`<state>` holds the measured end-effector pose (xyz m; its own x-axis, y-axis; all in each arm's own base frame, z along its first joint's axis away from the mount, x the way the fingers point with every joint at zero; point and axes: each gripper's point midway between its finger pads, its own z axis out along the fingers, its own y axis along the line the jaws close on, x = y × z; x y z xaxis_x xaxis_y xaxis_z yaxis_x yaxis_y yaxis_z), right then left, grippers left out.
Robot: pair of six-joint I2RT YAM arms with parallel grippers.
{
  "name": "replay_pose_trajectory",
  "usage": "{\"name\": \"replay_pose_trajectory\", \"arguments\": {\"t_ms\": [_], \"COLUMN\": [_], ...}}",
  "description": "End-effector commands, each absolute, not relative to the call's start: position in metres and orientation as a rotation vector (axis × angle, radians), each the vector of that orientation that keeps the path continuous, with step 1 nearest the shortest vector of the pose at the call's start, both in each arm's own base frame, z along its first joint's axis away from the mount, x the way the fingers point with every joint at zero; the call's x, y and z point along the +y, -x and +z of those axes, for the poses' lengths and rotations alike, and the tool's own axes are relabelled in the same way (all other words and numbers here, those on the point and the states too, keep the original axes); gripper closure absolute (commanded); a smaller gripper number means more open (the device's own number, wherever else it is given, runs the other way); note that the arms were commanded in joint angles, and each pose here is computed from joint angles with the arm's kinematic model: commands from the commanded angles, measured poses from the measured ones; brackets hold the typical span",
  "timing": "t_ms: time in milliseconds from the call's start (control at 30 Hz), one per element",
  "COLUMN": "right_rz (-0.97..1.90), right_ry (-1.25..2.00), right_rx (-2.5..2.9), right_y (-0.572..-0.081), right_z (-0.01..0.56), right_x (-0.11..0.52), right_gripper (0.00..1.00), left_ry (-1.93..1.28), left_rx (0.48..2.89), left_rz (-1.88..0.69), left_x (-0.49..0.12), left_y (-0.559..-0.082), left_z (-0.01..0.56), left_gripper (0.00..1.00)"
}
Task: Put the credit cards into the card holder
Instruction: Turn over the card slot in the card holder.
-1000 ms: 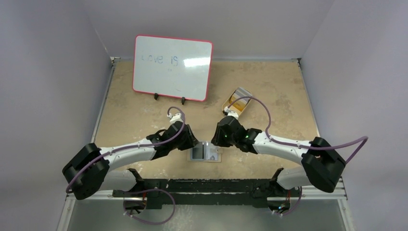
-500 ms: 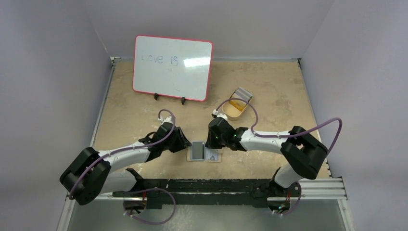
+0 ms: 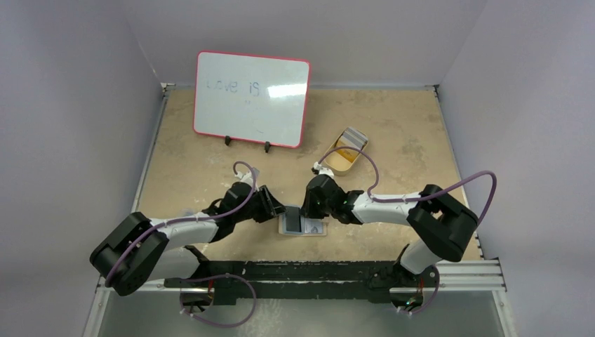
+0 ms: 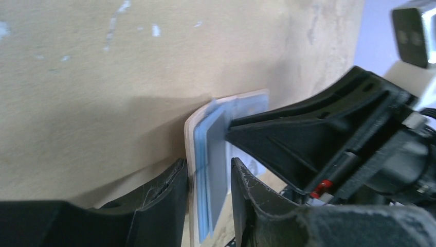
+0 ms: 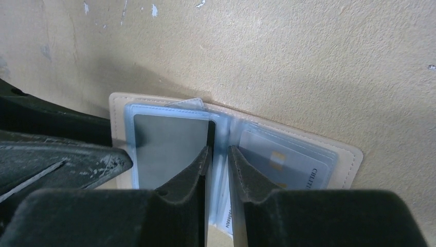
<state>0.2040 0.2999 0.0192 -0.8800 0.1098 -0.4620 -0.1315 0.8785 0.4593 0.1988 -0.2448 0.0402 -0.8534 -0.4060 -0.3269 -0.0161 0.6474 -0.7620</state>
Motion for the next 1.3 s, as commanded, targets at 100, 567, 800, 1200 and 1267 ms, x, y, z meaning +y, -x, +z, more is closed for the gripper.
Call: {"name": "replay_pose_trajectory", "arguments": {"t_ms": [100,567,800,1200,1267], "right_rz": [0.639,0.648,0.654,0.657,0.659], "right_ry": [-0.008,-0.031,-0.031,-0.032,-0.026], "right_rx": [2.592,2.610,2.597,2.593,2.593], "right_y": [-0.194,-0.189,-0.192,-0.193,-0.194], "right_z": [0.008,0.007,0.009,0.011,0.011], "right_x": [0.287,0.285,0.287,0.288,0.289], "right_gripper": [0.80,0.80,0.79,0.78,0.78], "left_ry": [0.261,0.246,0.230,0.214,0.213], "left_rx": [2.242,2.193,2.153,2.093,2.090], "left_rz": [-1.330,-1.369,-1.420,-1.481,-1.485], "left_x": [-0.270,-0.273,-0.277,-0.279,-0.279], "left_y": [-0.205,-0.207,-0.206,-0.204,-0.203], "left_z": [0.078,0.089,0.099,0.111,0.112], "left_gripper": [0.73,0.91,0.96,1.00,1.00]}}
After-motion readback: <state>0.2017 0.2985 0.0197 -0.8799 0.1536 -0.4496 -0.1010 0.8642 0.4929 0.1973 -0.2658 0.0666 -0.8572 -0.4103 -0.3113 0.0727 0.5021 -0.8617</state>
